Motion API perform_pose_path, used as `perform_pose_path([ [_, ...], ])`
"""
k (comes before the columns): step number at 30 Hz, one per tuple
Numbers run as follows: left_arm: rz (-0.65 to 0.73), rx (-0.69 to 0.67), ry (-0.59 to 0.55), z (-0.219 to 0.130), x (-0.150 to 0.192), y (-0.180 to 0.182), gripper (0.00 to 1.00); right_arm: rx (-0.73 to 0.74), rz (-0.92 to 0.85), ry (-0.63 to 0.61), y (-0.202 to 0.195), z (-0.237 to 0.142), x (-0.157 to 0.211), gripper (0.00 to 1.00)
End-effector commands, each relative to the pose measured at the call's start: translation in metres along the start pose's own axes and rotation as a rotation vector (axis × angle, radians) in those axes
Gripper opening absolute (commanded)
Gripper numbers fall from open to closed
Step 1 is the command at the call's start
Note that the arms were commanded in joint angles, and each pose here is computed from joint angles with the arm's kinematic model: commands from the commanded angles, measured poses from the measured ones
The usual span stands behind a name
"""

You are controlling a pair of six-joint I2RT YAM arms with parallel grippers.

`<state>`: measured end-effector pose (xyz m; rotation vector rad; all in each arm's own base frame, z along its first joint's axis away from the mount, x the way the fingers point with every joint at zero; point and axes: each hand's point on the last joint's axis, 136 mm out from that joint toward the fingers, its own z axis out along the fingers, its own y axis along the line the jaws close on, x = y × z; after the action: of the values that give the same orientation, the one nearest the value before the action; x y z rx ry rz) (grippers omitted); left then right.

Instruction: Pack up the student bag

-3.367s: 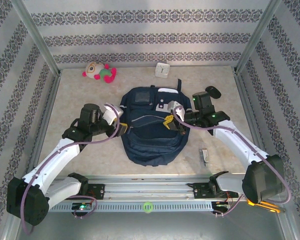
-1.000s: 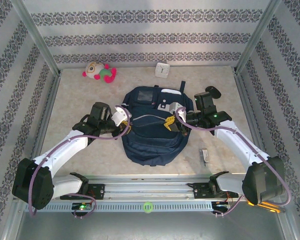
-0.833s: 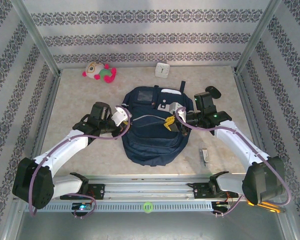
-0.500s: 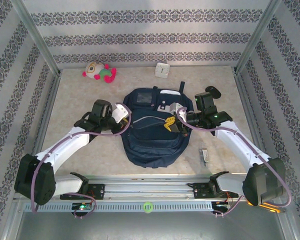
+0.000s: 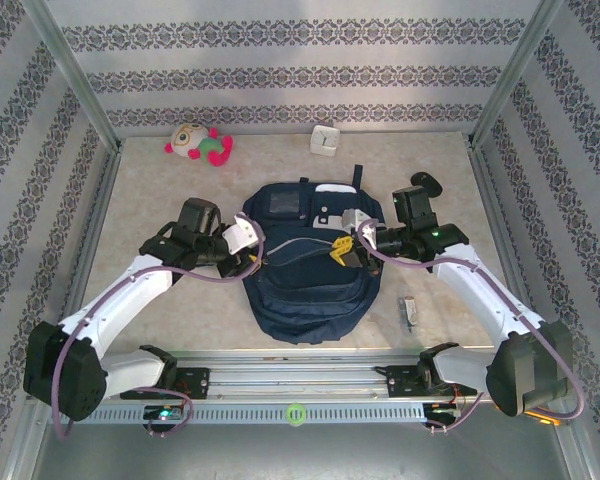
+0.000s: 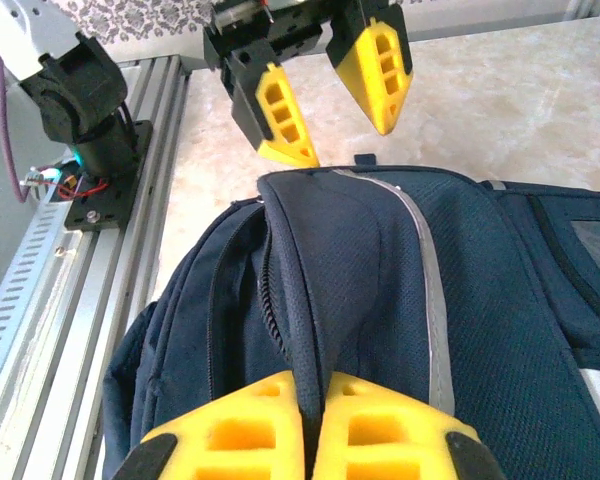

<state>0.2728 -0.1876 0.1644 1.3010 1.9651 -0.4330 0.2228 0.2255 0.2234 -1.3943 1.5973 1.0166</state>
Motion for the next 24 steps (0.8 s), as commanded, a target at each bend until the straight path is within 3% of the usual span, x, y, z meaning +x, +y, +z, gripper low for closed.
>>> perform_pose_path([
  [1,0.115,0.138,0.078,-0.007,0.019,-0.027,0.57,-0.086,-0.114,-0.108,0.019,-0.007,-0.024,0.00],
  [4,0.122,0.171,0.100,0.001,0.024,-0.028,0.57,-0.103,-0.115,-0.115,0.022,-0.007,-0.025,0.00],
  [20,0.155,0.151,-0.068,0.025,-0.012,-0.007,0.56,-0.125,-0.110,-0.127,0.025,-0.006,-0.026,0.00],
  [22,0.150,0.157,-0.054,0.028,-0.009,-0.007,0.49,-0.125,-0.109,-0.127,0.025,-0.006,-0.027,0.00],
  [24,0.146,0.165,-0.034,0.030,-0.005,-0.007,0.33,-0.123,-0.113,-0.126,0.025,-0.006,-0.027,0.00],
])
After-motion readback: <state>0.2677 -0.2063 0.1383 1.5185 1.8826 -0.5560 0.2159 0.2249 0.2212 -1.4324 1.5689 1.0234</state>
